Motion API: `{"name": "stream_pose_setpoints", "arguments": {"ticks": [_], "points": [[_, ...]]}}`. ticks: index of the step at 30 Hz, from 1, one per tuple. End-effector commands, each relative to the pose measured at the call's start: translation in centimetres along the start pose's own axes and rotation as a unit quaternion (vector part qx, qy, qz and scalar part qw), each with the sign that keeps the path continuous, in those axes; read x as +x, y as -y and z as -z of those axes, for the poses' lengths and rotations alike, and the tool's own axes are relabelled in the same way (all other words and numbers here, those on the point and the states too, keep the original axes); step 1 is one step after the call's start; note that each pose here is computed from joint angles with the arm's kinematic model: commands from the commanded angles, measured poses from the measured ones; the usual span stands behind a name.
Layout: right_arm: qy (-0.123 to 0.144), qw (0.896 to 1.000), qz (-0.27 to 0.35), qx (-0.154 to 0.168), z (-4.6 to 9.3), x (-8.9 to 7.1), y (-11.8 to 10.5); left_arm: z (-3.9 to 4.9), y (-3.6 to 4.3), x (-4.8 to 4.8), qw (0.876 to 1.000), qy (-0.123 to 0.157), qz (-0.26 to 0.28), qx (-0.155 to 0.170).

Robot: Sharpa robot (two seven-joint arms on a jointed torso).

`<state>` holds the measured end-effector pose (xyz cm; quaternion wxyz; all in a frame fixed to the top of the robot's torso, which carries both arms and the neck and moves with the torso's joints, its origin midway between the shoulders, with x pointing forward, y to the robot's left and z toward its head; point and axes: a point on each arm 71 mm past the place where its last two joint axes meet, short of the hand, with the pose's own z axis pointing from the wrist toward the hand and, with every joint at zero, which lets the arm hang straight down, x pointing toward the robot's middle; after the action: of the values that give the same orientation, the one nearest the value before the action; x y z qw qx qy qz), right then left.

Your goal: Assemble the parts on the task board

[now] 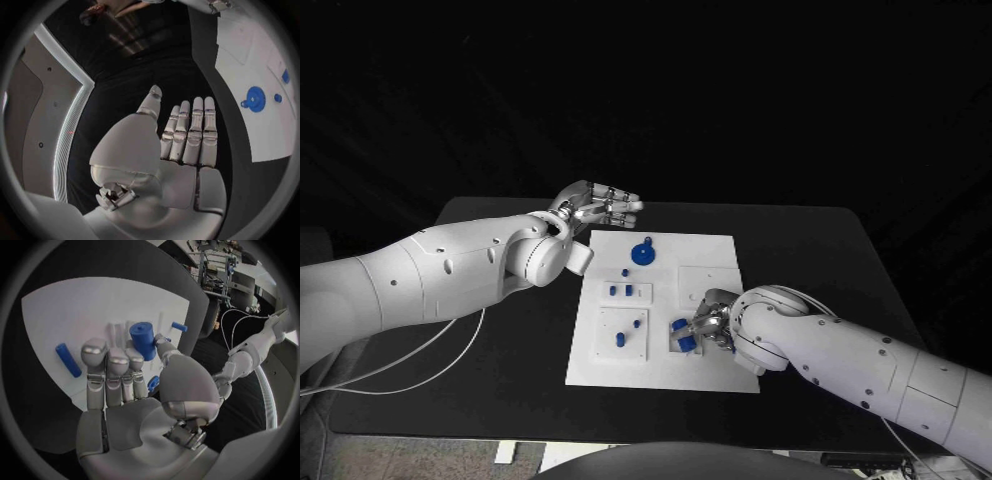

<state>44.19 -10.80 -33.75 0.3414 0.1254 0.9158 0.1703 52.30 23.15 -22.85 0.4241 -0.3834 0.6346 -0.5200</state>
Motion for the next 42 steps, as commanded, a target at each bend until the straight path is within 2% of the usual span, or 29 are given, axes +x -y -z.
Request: {"name": "stream_pose_setpoints", "arguments": {"ticks": [1,19,36,42], "points": [[-0.002,1.0,0.002,0.001,-0.14,0.27,0.22,-0.04,0.07,0.29,1.0,-0.009,0.001,0.003],[-0.008,1.0,0.001,-0.006,-0.02,0.51,0.13,-0.04,-0.01,0.23,1.0,-0.009,-0.002,-0.001],[0.016,1.0,0.001,-0.019,0.33,0.2,0.31,0.0,-0.06,0.07,1.0,-0.008,-0.003,-0.002],[0.032,0.999,-0.004,-0.023,0.48,-0.07,0.58,-0.01,-0.05,0.09,1.0,-0.008,-0.003,-0.002]]}}
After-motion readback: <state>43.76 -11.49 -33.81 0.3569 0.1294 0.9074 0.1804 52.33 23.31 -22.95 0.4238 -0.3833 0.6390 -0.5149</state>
